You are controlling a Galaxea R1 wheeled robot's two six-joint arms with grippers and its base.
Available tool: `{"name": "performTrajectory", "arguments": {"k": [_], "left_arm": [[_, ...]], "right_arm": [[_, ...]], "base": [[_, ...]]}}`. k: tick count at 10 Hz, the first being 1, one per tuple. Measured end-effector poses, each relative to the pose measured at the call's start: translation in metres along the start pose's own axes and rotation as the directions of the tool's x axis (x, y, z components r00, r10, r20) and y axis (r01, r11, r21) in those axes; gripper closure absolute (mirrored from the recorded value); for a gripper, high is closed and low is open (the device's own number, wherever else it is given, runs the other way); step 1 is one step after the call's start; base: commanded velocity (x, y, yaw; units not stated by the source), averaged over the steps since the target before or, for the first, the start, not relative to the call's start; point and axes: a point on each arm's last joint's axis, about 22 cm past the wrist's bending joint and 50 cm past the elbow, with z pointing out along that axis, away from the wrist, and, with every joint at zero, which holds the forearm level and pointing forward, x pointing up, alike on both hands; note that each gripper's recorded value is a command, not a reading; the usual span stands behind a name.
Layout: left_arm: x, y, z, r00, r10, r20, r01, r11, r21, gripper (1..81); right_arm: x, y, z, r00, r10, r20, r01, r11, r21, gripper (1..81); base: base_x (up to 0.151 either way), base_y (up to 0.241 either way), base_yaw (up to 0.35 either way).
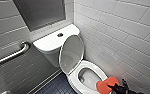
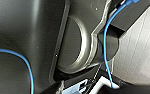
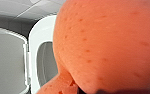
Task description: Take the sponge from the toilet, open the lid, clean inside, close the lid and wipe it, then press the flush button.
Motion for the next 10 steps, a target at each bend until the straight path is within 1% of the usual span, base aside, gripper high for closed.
{"name": "performTrajectory", "arguments": {"k": [1, 2, 3, 5, 6, 7, 8, 9, 10], "left_arm": [[0.000, 0.000, 0.000, 1.000, 0.002, 0.001, -0.002, 1.000, 0.001, 1.0], [0.000, 0.000, 0.000, 1.000, 0.008, 0.000, -0.008, 1.000, 0.000, 1.0], [0.000, 0.002, 0.002, 1.000, 0.024, 0.000, -0.024, 1.000, -0.003, 1.0], [0.000, 0.004, 0.004, 1.000, 0.028, -0.001, -0.028, 1.000, -0.007, 1.0], [0.000, 0.003, 0.004, 1.000, 0.028, -0.001, -0.028, 1.000, -0.005, 1.0], [0.001, 0.003, 0.004, 1.000, 0.029, -0.002, -0.029, 1.000, -0.006, 1.0], [0.005, 0.003, 0.004, 0.999, 0.033, -0.005, -0.033, 0.999, -0.006, 1.0], [0.009, 0.002, 0.004, 0.999, 0.038, -0.008, -0.038, 0.999, -0.005, 1.0], [0.013, 0.002, 0.004, 0.999, 0.041, -0.011, -0.041, 0.999, -0.004, 1.0]], "right_arm": [[-0.015, 0.012, -0.008, 1.000, 0.026, 0.006, -0.026, 1.000, -0.003, 81.1], [-0.027, 0.018, -0.016, 0.999, 0.040, 0.019, -0.040, 0.999, -0.009, 81.1], [-0.040, 0.027, -0.028, 0.998, 0.057, 0.037, -0.056, 0.998, -0.025, 81.1], [-0.062, 0.057, -0.057, 0.994, 0.088, 0.061, -0.082, 0.993, -0.086, 81.1], [-0.074, 0.073, -0.067, 0.991, 0.105, 0.078, -0.095, 0.988, -0.122, 81.1], [-0.096, 0.097, -0.081, 0.986, 0.133, 0.104, -0.114, 0.978, -0.172, 81.1], [-0.110, 0.110, -0.089, 0.982, 0.151, 0.117, -0.125, 0.972, -0.200, 81.1], [-0.129, 0.122, -0.101, 0.977, 0.154, 0.149, -0.117, 0.966, -0.230, 81.1], [-0.140, 0.123, -0.110, 0.974, 0.142, 0.179, -0.097, 0.966, -0.238, 81.1]], "base": [[0.000, 0.000, 0.000], [0.000, 0.000, 0.000], [0.000, 0.000, 0.000], [0.000, 0.000, 0.000], [0.000, 0.000, 0.000], [0.000, 0.000, 0.000], [0.000, 0.000, 0.000], [0.000, 0.000, 0.000], [0.000, 0.000, 0.000]]}}
